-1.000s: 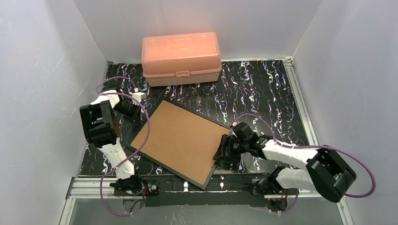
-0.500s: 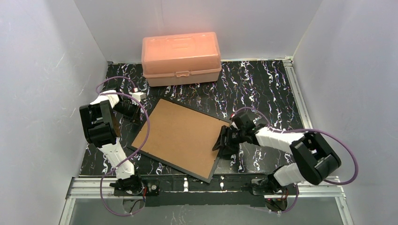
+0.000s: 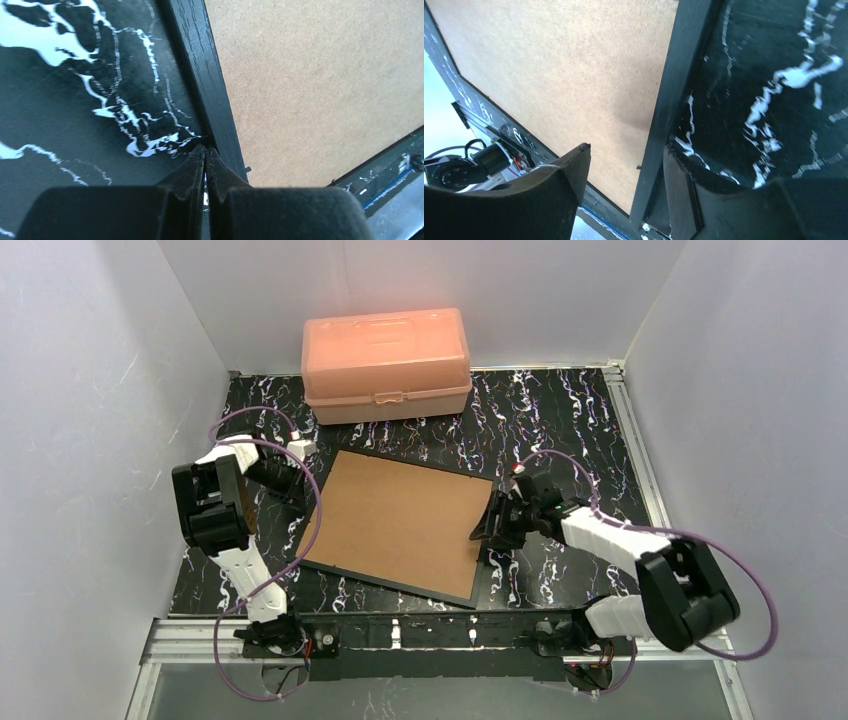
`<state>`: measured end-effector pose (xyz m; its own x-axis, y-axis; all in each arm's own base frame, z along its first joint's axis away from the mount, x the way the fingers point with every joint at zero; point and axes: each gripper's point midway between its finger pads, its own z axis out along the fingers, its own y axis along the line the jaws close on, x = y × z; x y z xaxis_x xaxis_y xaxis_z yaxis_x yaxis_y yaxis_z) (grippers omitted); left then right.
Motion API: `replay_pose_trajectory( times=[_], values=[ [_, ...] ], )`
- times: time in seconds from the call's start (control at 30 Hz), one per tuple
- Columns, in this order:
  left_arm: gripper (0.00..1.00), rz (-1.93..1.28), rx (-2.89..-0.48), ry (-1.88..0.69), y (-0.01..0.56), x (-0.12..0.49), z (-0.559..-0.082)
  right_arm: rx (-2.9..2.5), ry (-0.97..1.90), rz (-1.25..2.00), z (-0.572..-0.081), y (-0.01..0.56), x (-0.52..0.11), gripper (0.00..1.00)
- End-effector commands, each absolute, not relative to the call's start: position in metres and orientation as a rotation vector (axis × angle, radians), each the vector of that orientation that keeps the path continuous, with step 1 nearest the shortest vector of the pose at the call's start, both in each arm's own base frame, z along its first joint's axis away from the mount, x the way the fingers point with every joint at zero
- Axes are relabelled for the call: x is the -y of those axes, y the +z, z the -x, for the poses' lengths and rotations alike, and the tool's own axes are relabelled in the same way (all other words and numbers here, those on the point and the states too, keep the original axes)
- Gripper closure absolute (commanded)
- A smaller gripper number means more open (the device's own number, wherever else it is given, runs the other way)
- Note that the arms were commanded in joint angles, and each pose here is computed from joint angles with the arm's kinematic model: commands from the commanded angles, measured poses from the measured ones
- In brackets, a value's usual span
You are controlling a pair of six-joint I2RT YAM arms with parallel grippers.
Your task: Put the photo into the frame
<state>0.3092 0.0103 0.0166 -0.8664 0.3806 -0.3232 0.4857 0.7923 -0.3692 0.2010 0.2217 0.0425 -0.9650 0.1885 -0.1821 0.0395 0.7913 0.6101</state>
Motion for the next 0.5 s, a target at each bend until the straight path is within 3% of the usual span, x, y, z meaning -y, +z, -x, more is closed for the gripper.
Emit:
replay_pose_trajectory(
  times=[0.0,0.1,0.47],
  values=[
    [1.0,-0.688,-2.858,-0.786,-0.001,0.007,-0.272,-2.692,1.01,-0.219,-0.19,0.06,-0.218,0.41],
    [1.0,-0.689,-2.863,-0.782,-0.002,0.006,-0.27,-2.679,1.094,-0.272,-0.175,0.06,-0.219,0.45],
    [1.0,-0.689,-2.866,-0.775,-0.002,0.006,-0.27,-2.742,1.136,-0.284,-0.145,0.052,-0.216,0.46]
  ],
)
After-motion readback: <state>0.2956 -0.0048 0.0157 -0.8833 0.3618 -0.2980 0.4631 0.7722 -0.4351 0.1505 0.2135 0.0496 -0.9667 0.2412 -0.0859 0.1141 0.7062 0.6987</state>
